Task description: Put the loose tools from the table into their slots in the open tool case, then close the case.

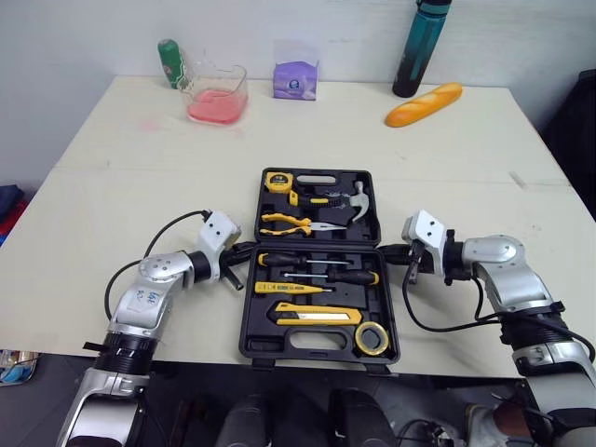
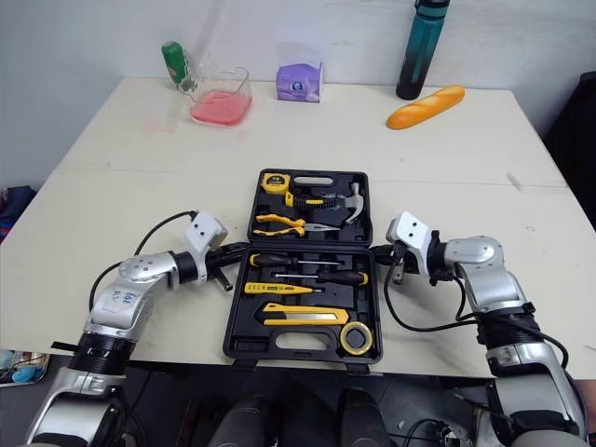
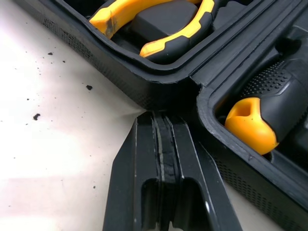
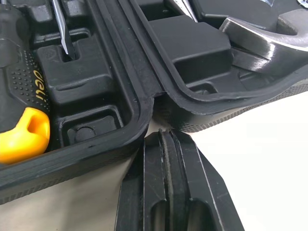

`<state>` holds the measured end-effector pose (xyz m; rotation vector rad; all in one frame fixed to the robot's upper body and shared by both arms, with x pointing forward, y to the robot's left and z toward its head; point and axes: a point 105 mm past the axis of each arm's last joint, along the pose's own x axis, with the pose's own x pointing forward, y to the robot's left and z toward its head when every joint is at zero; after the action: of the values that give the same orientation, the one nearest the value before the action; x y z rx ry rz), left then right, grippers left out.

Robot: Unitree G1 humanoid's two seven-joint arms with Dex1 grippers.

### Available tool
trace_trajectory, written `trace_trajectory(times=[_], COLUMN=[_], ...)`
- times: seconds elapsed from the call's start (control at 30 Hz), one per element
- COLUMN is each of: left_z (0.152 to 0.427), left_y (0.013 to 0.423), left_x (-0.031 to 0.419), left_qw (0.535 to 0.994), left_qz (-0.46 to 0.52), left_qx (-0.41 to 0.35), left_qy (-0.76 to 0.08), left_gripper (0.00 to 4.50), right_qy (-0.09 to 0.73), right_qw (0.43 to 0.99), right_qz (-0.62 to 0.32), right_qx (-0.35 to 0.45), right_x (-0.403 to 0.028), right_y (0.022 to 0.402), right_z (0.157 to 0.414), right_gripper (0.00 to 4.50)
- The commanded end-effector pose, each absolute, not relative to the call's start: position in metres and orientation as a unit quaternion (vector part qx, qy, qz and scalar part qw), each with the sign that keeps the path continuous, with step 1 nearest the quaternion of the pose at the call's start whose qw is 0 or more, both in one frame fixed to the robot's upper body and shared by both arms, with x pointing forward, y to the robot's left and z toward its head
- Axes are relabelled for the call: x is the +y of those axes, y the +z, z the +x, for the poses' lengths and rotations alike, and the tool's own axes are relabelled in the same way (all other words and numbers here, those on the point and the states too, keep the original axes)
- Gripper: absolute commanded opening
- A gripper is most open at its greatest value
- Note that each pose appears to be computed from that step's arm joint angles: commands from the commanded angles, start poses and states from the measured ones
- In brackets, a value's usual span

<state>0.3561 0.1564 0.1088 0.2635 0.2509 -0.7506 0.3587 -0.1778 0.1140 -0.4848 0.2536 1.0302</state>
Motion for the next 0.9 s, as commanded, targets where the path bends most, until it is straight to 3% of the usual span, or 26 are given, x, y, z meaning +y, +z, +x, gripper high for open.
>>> trace_trajectory(times=[0.03, 0.17, 0.23, 0.27, 0.37, 0.5, 0.6, 0.9], left_z=[0.354, 0.345, 0.346, 0.345, 0.341, 0.343, 0.35, 0.373], left_y=[0.13, 0.155, 0.162, 0.163, 0.171, 0.205, 0.215, 0.215], left_x=[0.186, 0.211, 0.23, 0.238, 0.236, 0.21, 0.193, 0.161], left_qw=[0.931, 0.938, 0.948, 0.952, 0.949, 0.937, 0.931, 0.922], left_qz=[0.136, 0.134, 0.141, 0.122, 0.049, 0.003, -0.019, -0.02], left_qx=[0.103, 0.084, 0.115, 0.147, 0.196, 0.205, 0.227, 0.264], left_qy=[-0.324, -0.31, -0.261, -0.24, -0.241, -0.282, -0.284, -0.282], left_gripper=[1.41, 3.41, 4.36, 4.5, 4.5, 4.5, 4.5, 4.5], right_qy=[0.448, 0.396, 0.364, 0.352, 0.331, 0.332, 0.267, 0.265], right_qw=[0.856, 0.88, 0.89, 0.896, 0.897, 0.886, 0.89, 0.893], right_qz=[-0.218, -0.199, -0.177, -0.142, -0.079, 0.017, 0.019, 0.01], right_qx=[0.14, 0.173, 0.211, 0.232, 0.283, 0.322, 0.37, 0.363], right_x=[-0.201, -0.226, -0.235, -0.236, -0.234, -0.218, -0.214, -0.185], right_y=[0.12, 0.135, 0.146, 0.152, 0.16, 0.182, 0.185, 0.204], right_z=[0.36, 0.36, 0.36, 0.359, 0.355, 0.352, 0.361, 0.369], right_gripper=[1.03, 3.15, 4.21, 4.48, 4.48, 4.48, 4.48, 4.48])
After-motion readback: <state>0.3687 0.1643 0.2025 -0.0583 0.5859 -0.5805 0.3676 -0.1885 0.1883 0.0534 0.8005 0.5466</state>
